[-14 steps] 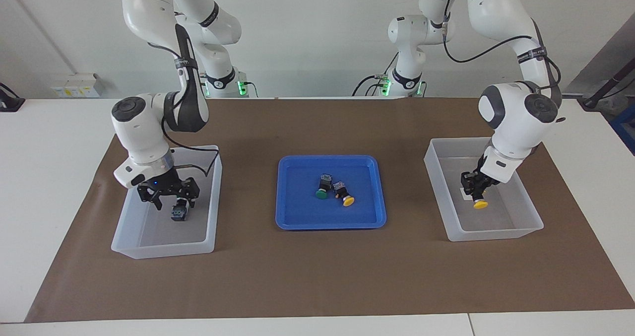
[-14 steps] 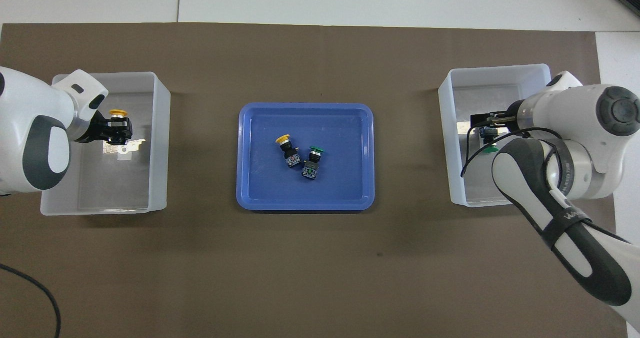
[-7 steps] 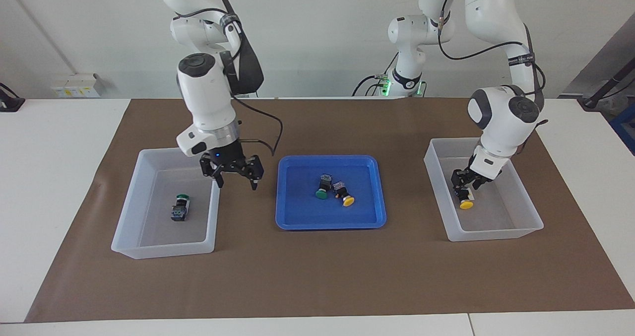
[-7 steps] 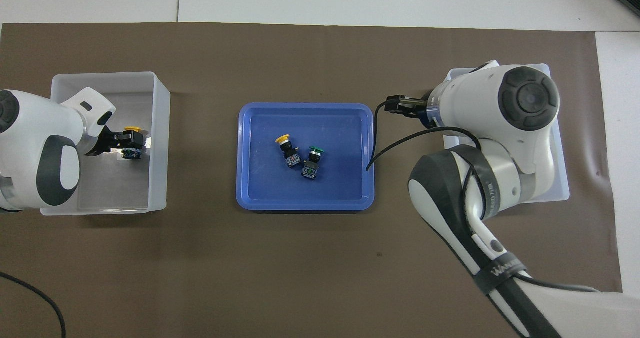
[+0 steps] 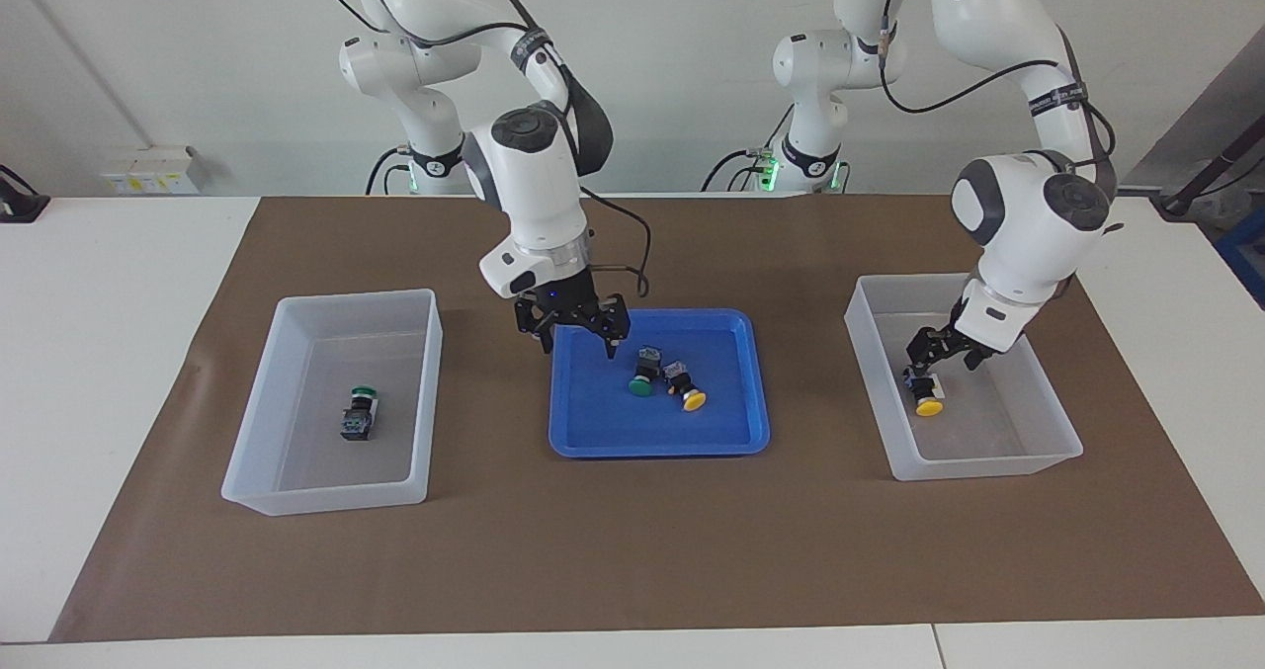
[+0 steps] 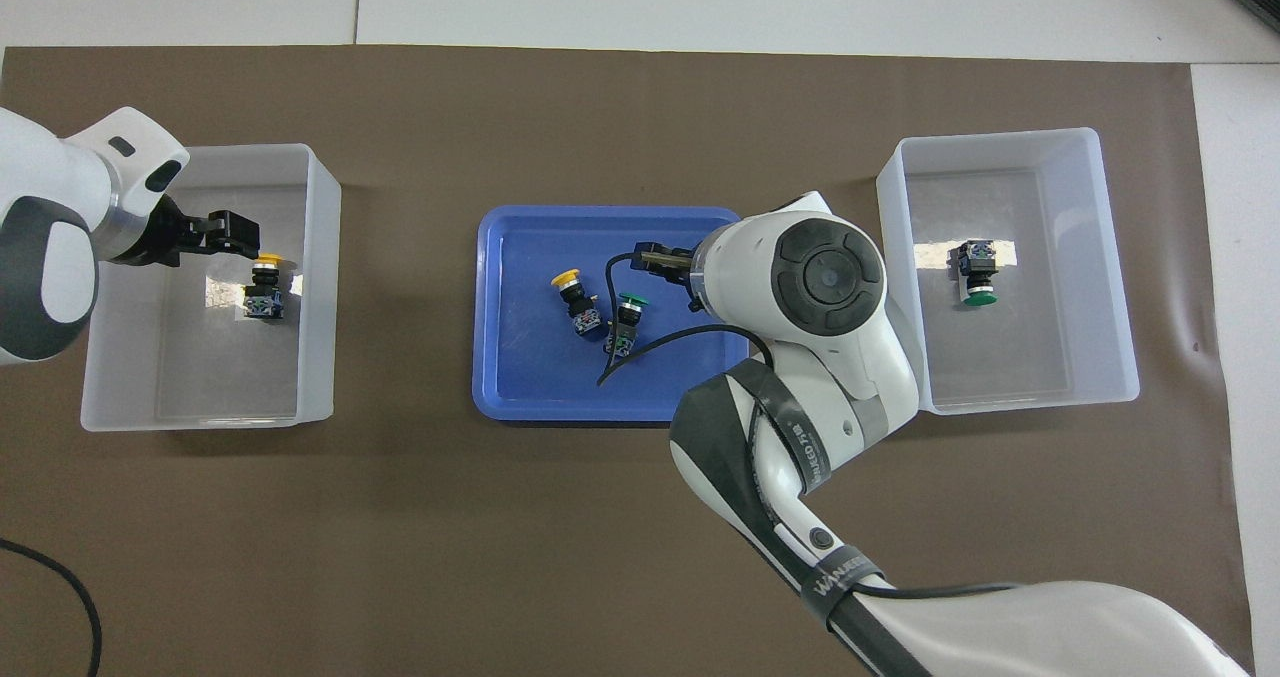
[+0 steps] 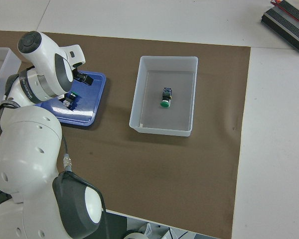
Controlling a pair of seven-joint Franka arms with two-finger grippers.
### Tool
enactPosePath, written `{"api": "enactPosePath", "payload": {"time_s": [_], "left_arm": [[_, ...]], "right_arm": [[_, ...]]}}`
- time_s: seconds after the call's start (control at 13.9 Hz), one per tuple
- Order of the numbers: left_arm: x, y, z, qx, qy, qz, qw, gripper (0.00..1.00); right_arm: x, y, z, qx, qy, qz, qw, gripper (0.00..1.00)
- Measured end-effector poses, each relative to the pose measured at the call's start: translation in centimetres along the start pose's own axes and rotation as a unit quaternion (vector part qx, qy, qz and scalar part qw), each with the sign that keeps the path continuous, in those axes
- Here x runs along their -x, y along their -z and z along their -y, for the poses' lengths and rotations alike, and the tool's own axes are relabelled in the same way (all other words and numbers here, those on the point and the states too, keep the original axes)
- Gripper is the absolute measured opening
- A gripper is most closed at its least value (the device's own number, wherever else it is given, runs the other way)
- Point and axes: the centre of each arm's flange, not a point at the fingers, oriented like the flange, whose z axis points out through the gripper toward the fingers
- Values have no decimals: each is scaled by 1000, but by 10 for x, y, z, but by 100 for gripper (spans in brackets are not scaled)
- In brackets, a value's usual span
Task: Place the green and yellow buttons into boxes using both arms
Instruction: 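Move the right gripper back over the tray toward a green button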
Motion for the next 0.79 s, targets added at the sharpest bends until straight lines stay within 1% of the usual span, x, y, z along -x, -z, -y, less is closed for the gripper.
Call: {"api": "enactPosePath", "payload": {"time_s": [0.22,0.43,0.58,0.79], "left_arm": [[-10,19,-2,5,4,-7,1000,90],[-13,20,-16,13,30,-9,999,89],[-13,24,-42,15,41,-12,999,89],[-9,22,-76,17,49,-9,999,89]], "right_arm": [[24,-33,23,-8,-8,8,1000,100],[58,-67,43,7,0,26,1000,100],[64,-78,43,18,2,25,1000,100],[61,-81,40,23,-39,22,999,100]]}}
